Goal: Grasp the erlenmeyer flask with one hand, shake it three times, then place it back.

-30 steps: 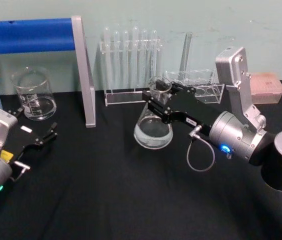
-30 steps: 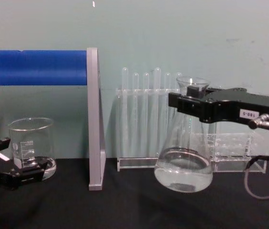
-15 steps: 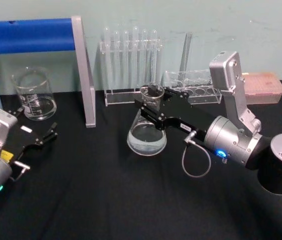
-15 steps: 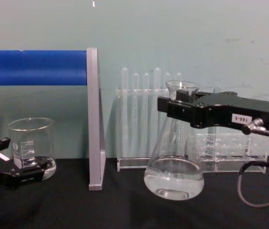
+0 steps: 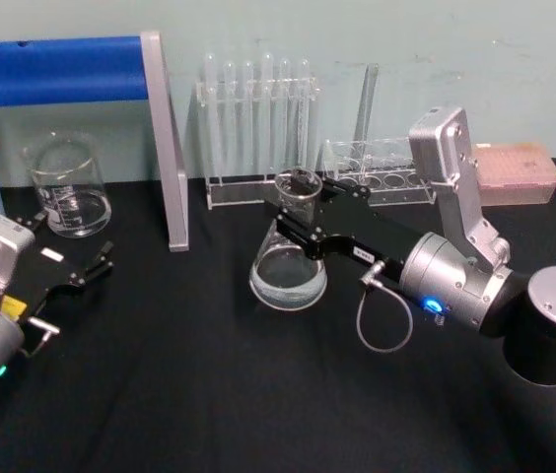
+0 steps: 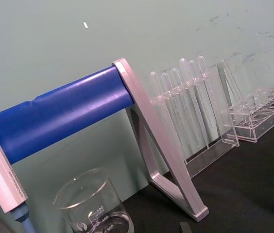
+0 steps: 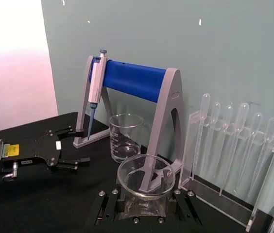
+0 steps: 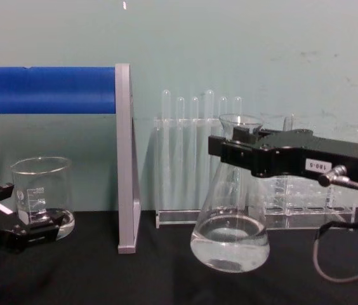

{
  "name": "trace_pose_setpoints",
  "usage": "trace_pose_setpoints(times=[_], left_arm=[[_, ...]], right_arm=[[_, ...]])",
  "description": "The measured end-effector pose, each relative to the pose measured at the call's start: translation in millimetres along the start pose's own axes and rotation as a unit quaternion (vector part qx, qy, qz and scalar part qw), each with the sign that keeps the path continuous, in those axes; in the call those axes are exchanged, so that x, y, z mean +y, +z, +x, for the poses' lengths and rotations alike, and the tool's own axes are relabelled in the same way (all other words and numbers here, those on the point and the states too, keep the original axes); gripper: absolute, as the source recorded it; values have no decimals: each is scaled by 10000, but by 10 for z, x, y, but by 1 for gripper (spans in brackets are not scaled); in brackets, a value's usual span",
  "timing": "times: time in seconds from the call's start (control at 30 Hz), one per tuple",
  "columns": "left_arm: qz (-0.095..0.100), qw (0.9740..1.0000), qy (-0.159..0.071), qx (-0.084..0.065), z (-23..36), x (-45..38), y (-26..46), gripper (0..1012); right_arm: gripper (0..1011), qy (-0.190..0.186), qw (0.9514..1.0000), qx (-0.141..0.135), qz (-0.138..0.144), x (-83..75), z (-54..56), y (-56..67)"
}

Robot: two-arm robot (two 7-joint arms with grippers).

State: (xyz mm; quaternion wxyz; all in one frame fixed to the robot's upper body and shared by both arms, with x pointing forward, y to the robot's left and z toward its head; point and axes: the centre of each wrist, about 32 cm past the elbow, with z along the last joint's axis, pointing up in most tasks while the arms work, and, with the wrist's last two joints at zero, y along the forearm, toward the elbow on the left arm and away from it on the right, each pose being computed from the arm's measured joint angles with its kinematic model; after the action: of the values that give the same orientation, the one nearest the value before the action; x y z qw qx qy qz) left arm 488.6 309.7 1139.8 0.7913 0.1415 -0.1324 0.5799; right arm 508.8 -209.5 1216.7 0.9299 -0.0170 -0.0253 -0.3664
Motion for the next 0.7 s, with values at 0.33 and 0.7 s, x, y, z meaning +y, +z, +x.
trace_pose_setpoints(times=[0.33,0.7], left_arm=[[0,10000,0,0,0,0,0,1001],[0,10000,0,0,0,0,0,1000]], right_arm=[[450,34,10000,63,-56,27,-3,-121],[449,84,9998,46,-171,58,-28,-280]])
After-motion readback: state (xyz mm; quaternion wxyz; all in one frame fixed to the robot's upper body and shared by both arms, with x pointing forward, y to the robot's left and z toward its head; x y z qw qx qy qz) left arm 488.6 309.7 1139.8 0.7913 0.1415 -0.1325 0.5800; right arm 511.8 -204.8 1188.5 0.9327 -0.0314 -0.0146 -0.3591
